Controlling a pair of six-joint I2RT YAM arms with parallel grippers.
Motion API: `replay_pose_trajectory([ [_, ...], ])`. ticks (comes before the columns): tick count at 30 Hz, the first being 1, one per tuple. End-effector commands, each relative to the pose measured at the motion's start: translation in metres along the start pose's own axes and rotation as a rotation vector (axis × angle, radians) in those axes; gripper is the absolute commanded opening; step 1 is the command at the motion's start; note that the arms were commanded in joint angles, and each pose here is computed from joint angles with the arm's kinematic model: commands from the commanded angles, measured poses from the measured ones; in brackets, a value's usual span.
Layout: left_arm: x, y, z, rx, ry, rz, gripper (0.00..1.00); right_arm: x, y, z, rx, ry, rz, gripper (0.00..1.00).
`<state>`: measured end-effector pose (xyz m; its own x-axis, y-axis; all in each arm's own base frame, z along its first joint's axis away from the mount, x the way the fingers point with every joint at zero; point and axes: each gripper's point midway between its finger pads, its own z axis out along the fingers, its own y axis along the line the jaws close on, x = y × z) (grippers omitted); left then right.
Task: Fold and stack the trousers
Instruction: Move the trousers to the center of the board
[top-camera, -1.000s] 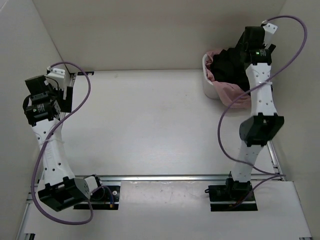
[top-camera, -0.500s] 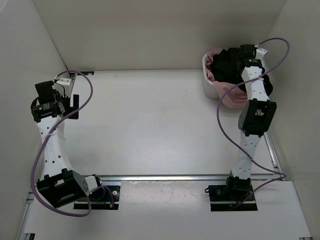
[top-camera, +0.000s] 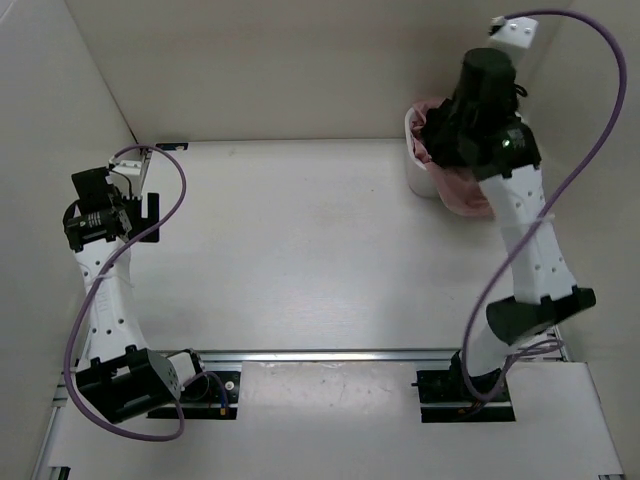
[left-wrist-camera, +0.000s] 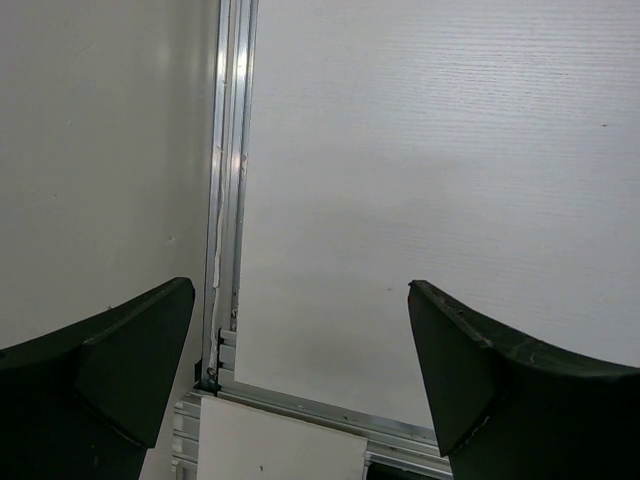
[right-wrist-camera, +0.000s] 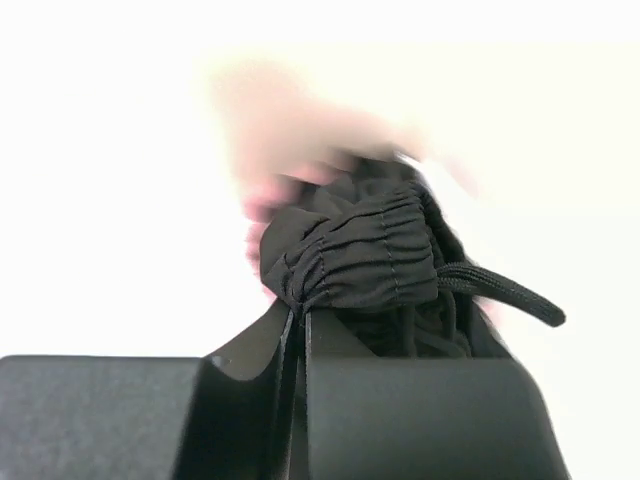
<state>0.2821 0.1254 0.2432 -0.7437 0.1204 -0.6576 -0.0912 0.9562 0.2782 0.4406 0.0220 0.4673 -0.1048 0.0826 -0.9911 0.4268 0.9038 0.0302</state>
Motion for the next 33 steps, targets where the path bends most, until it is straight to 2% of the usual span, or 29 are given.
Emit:
replay_pose_trajectory([
  [1,-0.006,-0.001,-0.014,-0.01,-0.056,-0.019,1.0,-0.077,0.04,-0.096,-0.135,-0.217,0.096,0.0],
  [5,-0.003,-0.002,-0.02,-0.01,-0.056,-0.019,1.0,-0.117,0.106,-0.192,-0.403,-0.307,0.22,0.0],
  [10,-0.015,0.004,-0.035,-0.031,-0.108,-0.011,1.0,-0.107,0.178,-0.246,-0.63,-0.272,0.3,0.0],
  [15,-0.018,0.005,-0.043,-0.038,-0.127,-0.011,1.0,-0.101,0.218,-0.297,-0.852,-0.203,0.431,0.0],
  [17,-0.021,0.007,-0.045,-0.043,-0.137,-0.002,1.0,-0.126,0.22,-0.323,-0.984,-0.245,0.5,0.0],
  [18,-0.021,0.007,-0.045,-0.043,-0.137,-0.002,1.0,-0.142,0.222,-0.339,-1.041,-0.296,0.514,0.0],
  [19,-0.024,0.008,-0.048,-0.046,-0.147,-0.002,1.0,-0.163,0.221,-0.374,-1.153,-0.37,0.56,0.0],
  [21,-0.025,0.011,-0.047,-0.057,-0.141,-0.003,1.0,-0.176,0.229,-0.419,-1.273,-0.503,0.518,0.0],
  [22,-0.025,0.013,-0.047,-0.069,-0.136,-0.004,1.0,-0.181,0.225,-0.461,-1.356,-0.639,0.426,0.0],
  [24,-0.027,0.013,-0.046,-0.067,-0.135,-0.014,1.0,-0.18,0.226,-0.505,-1.452,-0.782,0.371,0.0],
  [26,-0.026,0.014,-0.046,-0.076,-0.132,-0.015,1.0,-0.178,0.225,-0.512,-1.462,-0.787,0.375,0.0],
  [30,-0.026,0.016,-0.049,-0.088,-0.137,-0.016,1.0,-0.157,0.239,-0.462,-1.317,-0.664,0.305,0.0],
  [33,-0.026,0.016,-0.049,-0.088,-0.137,-0.016,1.0,-0.11,0.255,-0.418,-1.229,-0.474,0.211,0.0],
])
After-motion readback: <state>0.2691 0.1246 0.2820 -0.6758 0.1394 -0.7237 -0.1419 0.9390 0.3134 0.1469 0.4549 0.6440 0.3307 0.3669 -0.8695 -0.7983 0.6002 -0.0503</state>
